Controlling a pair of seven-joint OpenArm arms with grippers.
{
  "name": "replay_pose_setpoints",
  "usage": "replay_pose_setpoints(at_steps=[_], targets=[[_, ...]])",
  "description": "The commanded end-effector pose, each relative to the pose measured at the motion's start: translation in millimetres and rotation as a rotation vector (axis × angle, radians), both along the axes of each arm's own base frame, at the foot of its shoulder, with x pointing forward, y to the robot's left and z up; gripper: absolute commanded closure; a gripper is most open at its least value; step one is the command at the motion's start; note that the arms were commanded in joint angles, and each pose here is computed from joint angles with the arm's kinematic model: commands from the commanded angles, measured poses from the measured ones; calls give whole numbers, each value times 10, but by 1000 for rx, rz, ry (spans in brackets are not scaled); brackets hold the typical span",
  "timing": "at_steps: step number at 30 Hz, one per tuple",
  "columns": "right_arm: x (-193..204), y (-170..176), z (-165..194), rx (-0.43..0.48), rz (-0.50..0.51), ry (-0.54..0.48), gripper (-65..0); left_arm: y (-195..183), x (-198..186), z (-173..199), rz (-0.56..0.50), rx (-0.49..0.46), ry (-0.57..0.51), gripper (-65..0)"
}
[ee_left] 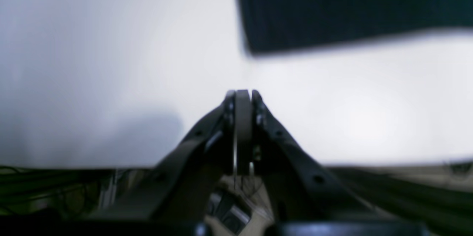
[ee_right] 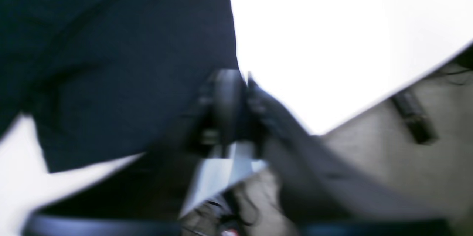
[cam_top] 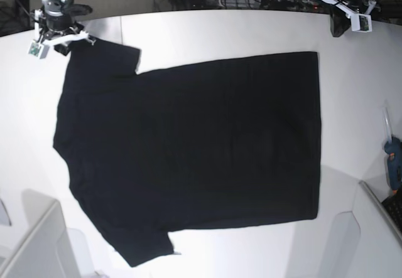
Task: Fold the T-shirt properly
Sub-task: 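Move both grippers down to the shoulder corners of the black T-shirt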
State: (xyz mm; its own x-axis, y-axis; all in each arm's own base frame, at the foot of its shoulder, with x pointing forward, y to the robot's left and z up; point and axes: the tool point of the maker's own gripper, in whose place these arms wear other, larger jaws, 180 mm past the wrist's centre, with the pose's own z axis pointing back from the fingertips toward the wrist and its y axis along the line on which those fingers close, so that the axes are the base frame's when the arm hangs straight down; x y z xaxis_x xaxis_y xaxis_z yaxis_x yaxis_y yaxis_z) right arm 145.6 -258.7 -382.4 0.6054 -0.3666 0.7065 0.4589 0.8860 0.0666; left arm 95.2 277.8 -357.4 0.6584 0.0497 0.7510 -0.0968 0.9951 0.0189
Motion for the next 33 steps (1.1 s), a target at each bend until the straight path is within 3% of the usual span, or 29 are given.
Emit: replay_pose_setpoints(at_steps=[1, 3, 4, 10, 13, 17, 21, 33], targets=[[112, -41, 128, 7, 0, -68, -219, 58, 50, 81, 25, -6, -31, 0], [185, -17, 157, 91, -8, -116, -317, 163, 121, 142, 67, -18, -62, 0], [205, -62, 185, 125, -23, -141, -333, 193, 139, 164, 82, -24, -72, -43], [347, -337, 211, 385, -109, -268, -347, 247, 275, 190, 143, -87, -120, -374], [351, -430, 87, 486, -82, -277, -347, 228, 331, 188, 168, -134, -139, -464], [270, -592, -96, 500, -115, -236, -347, 162, 377, 197, 162, -219, -162, -481], [209, -519, -283, 488, -96, -168, -348, 129, 404, 163, 169, -285, -173, -484], [159, -55, -637, 550, -17, -52, -347, 162, 375, 28, 217, -306, -168, -487]])
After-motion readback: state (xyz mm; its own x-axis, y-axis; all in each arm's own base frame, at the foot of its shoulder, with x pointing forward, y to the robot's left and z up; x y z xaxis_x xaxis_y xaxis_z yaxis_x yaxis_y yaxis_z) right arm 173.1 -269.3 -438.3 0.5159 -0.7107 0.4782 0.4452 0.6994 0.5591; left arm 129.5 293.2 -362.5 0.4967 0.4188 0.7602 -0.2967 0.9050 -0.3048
